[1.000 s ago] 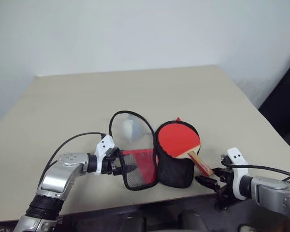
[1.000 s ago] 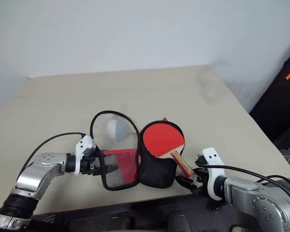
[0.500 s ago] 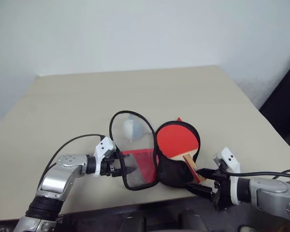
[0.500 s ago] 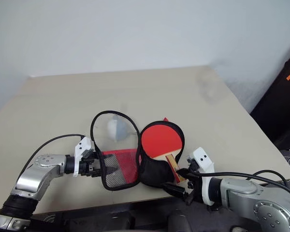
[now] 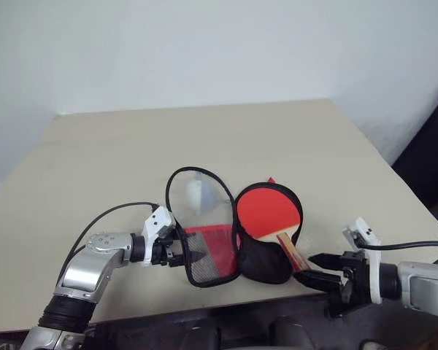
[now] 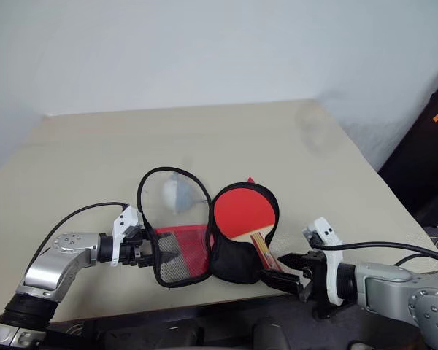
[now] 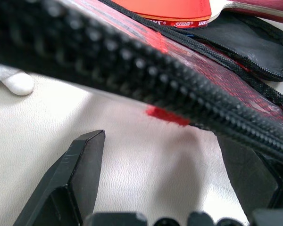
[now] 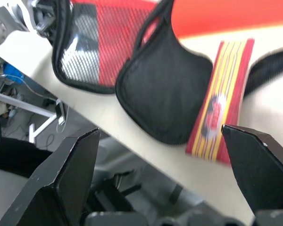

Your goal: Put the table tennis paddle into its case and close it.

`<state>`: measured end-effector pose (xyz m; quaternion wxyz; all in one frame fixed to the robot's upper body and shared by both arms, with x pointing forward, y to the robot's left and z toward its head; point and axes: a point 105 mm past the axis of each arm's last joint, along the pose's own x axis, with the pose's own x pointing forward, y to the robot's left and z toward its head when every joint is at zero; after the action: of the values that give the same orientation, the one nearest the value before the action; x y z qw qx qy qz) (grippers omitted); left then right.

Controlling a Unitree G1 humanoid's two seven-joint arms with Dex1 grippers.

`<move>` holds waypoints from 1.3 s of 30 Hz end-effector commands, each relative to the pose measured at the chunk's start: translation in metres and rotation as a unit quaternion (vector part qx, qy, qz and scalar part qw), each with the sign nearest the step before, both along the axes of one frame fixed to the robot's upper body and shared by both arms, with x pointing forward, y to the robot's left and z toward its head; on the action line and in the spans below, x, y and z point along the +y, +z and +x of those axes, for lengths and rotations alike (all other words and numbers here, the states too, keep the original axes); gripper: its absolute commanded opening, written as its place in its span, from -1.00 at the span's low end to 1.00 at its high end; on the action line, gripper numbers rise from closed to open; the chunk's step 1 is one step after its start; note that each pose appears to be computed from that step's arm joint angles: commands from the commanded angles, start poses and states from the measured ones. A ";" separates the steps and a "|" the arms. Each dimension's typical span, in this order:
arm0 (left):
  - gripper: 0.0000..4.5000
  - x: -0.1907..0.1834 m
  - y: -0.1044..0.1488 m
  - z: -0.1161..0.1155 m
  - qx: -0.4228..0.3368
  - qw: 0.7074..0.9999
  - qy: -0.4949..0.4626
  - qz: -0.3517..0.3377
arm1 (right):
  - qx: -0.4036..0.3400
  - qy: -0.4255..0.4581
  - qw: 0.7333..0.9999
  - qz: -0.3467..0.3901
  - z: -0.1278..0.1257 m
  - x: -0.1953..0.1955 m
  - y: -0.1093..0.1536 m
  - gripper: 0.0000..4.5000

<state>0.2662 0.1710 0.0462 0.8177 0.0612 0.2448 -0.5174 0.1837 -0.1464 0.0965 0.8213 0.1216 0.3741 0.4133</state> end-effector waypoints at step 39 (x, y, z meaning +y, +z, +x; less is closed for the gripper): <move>0.76 -0.001 0.013 0.008 -0.022 1.000 0.006 0.004 | -0.038 0.054 0.997 0.049 0.017 0.043 0.003 0.99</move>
<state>0.2691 0.1705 0.0475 0.8205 0.0622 0.2490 -0.5108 0.1916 -0.0895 0.0870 0.7866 0.1249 0.3507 0.4927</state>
